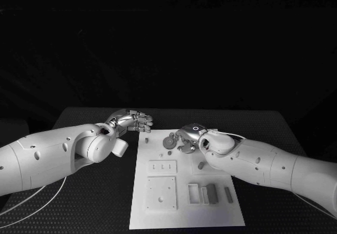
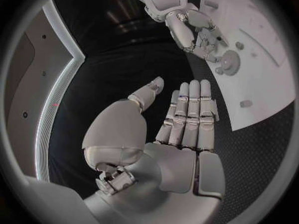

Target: Assemble the parts on the task board

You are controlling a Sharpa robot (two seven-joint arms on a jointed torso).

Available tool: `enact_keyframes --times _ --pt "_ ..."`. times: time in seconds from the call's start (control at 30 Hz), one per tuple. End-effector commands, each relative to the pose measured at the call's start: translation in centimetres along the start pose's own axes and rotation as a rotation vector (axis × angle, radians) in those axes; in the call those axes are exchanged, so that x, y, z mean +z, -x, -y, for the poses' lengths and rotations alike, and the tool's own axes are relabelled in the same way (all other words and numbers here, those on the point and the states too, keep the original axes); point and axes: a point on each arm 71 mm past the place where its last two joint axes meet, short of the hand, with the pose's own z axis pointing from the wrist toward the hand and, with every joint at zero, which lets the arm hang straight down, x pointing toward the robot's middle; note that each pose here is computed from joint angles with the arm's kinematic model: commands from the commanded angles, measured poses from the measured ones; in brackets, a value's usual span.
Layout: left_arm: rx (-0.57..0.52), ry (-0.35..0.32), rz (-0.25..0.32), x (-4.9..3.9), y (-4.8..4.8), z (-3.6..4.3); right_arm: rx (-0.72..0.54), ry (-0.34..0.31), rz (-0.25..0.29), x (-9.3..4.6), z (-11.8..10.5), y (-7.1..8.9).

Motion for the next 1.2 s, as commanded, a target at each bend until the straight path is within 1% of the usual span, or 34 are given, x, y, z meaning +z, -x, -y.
enact_keyframes --times 0.03,0.23,0.33,0.37,0.5,0.6,0.7,0.77,0.83,0.93,0.97,1.0,1.1,1.2 --pt "-0.001 -0.008 -0.011 0.00 -0.19 0.16 0.019 0.007 -0.003 -0.1 -0.3 0.1" --pt "-0.001 -0.010 -0.012 -0.01 -0.23 0.19 0.032 0.008 0.084 -0.6 0.6 1.1" --pt "0.000 -0.012 -0.005 -0.07 -0.03 0.18 0.055 0.006 0.127 -1.0 1.2 2.0" --pt "0.000 -0.012 -0.004 -0.08 0.01 0.18 0.058 0.006 0.132 -1.0 1.4 2.2" --pt "0.002 -0.015 0.005 -0.11 0.37 0.16 0.084 0.023 0.181 -1.7 2.3 4.3" --pt "0.004 -0.020 0.012 0.02 0.64 0.16 0.132 0.029 0.201 -2.4 3.5 5.9" --pt "0.008 -0.020 0.019 0.15 1.02 0.12 0.183 0.033 0.186 -3.5 5.2 6.7" --pt "0.016 -0.020 0.019 0.22 1.17 0.09 0.216 0.027 0.167 -4.1 6.4 6.8" --pt "0.037 -0.026 0.017 0.25 1.31 0.10 0.243 0.011 0.148 -5.0 8.0 6.9" --pt "0.040 -0.029 0.015 0.35 1.31 0.09 0.252 -0.001 0.128 -6.2 9.8 6.6" --pt "0.040 -0.029 0.017 0.37 1.39 0.06 0.254 -0.012 0.112 -6.7 10.8 6.4" --pt "0.041 -0.030 0.019 0.37 1.47 0.05 0.255 -0.018 0.107 -7.0 11.3 6.3" --pt "0.041 -0.030 0.021 0.39 1.52 -0.02 0.252 -0.029 0.087 -7.7 12.5 6.1" --pt "0.041 -0.028 0.023 0.36 1.57 -0.10 0.254 -0.046 0.065 -8.5 13.5 5.2"
